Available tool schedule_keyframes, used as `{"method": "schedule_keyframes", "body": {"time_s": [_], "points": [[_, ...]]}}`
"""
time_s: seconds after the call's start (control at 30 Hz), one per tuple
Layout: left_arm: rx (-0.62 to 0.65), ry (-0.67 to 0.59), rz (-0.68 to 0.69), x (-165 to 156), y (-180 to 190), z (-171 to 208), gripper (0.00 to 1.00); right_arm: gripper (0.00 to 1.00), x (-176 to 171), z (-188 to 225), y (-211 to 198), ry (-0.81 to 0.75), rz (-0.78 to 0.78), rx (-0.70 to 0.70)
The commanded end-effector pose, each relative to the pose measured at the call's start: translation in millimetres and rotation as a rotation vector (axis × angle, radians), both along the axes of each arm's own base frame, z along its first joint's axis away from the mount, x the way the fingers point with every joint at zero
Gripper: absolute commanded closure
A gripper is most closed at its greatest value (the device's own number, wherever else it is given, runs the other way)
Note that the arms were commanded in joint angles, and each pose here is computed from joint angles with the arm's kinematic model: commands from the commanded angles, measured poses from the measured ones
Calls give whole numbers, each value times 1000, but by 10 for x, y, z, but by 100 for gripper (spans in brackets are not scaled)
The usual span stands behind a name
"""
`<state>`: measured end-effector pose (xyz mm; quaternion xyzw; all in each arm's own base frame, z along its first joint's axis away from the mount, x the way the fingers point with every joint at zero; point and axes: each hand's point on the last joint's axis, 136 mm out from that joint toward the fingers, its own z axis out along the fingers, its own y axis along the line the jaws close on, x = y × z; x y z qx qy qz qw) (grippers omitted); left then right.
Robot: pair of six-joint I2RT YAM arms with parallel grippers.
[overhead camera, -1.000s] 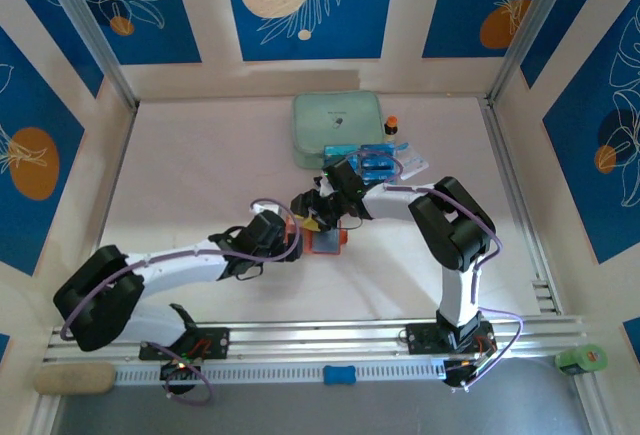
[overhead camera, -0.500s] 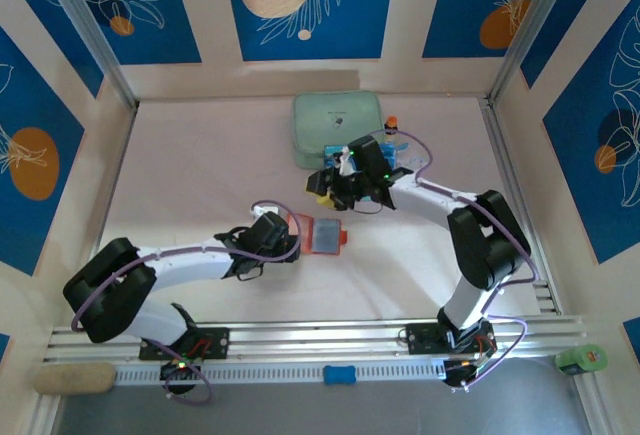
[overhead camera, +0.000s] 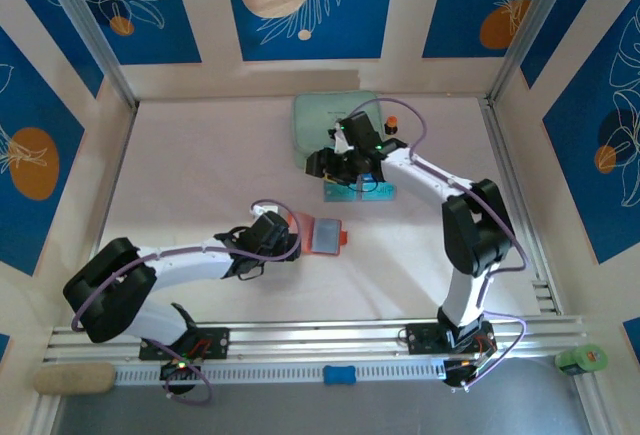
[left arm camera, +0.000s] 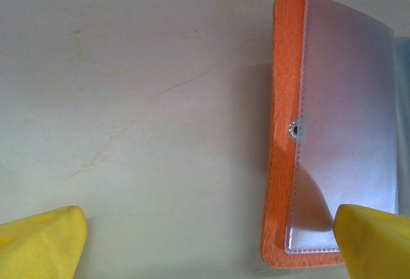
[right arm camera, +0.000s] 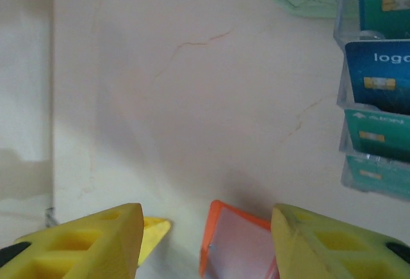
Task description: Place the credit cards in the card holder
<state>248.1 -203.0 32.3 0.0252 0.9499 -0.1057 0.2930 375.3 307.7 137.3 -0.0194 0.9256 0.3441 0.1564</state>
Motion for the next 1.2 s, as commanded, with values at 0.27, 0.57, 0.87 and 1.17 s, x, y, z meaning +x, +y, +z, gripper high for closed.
{"method": "schedule_keyframes", "body": {"time_s": [0.27, 0.57, 0.87, 1.17], "points": [[-5, 3, 31, 15, 39, -48, 2, 45, 312, -421, 239, -46, 6, -224], [-20, 9, 24, 26, -9, -56, 2, 45, 603, -601, 80, -84, -97, -351], [-23, 13, 22, 25, -21, -83, 2, 46, 688, -706, -235, -60, -192, -382], [-23, 15, 19, 26, -28, -73, 2, 46, 502, -62, -57, -127, -66, -160]]}}
